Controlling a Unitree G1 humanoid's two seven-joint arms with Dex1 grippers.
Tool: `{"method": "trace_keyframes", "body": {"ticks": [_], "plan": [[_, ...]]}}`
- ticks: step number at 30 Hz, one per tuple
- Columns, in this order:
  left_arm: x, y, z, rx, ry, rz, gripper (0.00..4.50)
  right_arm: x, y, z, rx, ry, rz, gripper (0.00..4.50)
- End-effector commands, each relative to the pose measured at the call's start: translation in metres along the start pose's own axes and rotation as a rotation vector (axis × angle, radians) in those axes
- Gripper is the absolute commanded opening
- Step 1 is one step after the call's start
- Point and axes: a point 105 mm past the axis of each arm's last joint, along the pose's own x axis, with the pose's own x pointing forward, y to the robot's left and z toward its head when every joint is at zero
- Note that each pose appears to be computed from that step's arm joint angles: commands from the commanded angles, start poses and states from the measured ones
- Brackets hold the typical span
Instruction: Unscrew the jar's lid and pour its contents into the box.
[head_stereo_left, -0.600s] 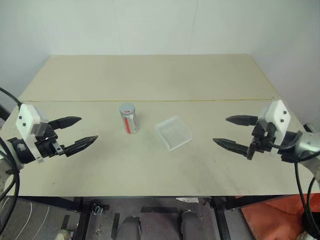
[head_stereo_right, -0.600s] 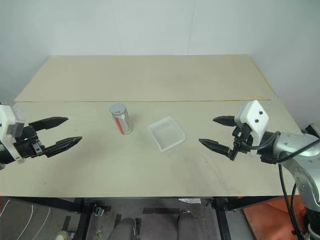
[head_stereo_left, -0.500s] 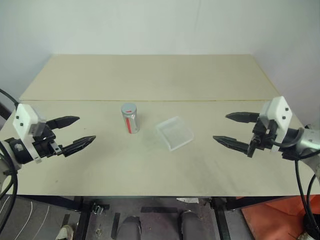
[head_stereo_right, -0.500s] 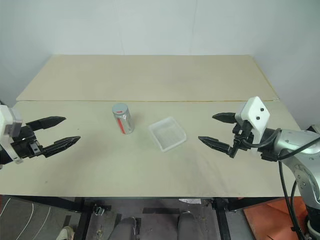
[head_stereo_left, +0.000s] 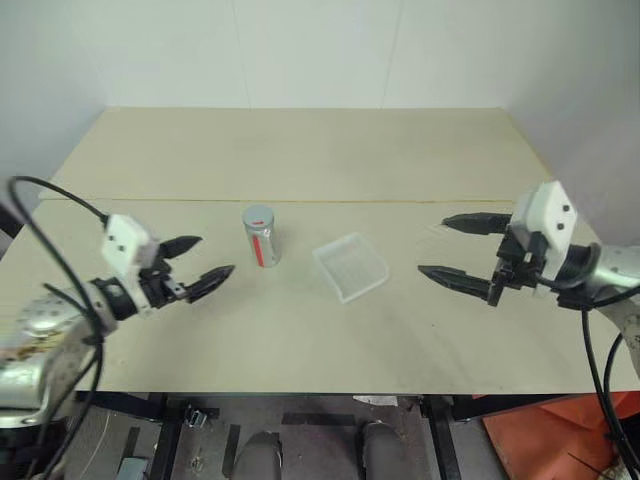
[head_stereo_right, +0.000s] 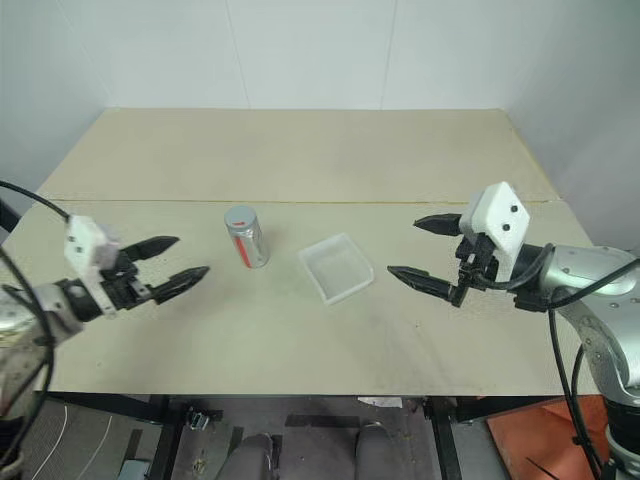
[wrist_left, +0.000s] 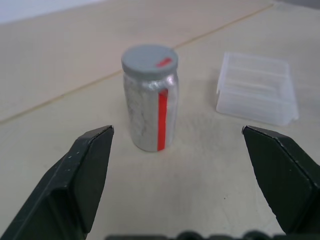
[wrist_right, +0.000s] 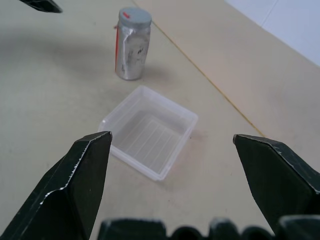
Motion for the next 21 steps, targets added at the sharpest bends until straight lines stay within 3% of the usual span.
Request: {"method": "trace_keyframes", "body": {"ticks": [1, 7, 21], "plan": [[0.016, 0.000, -0.002, 0.002, -0.011, 0.062, 4.48, -0.006, 0.001, 0.016, -0.072, -0.025, 0.000, 4.50], [0.052, -0.010, -0.017, -0.043, -0.040, 0.185, 4.48, -0.005, 0.002, 0.019, -0.102, -0.016, 0.018, 4.50], [0.084, -0.006, -0.007, -0.006, -0.158, 0.373, 4.48, -0.010, 0.008, 0.025, -0.110, -0.038, -0.001, 4.50]]}}
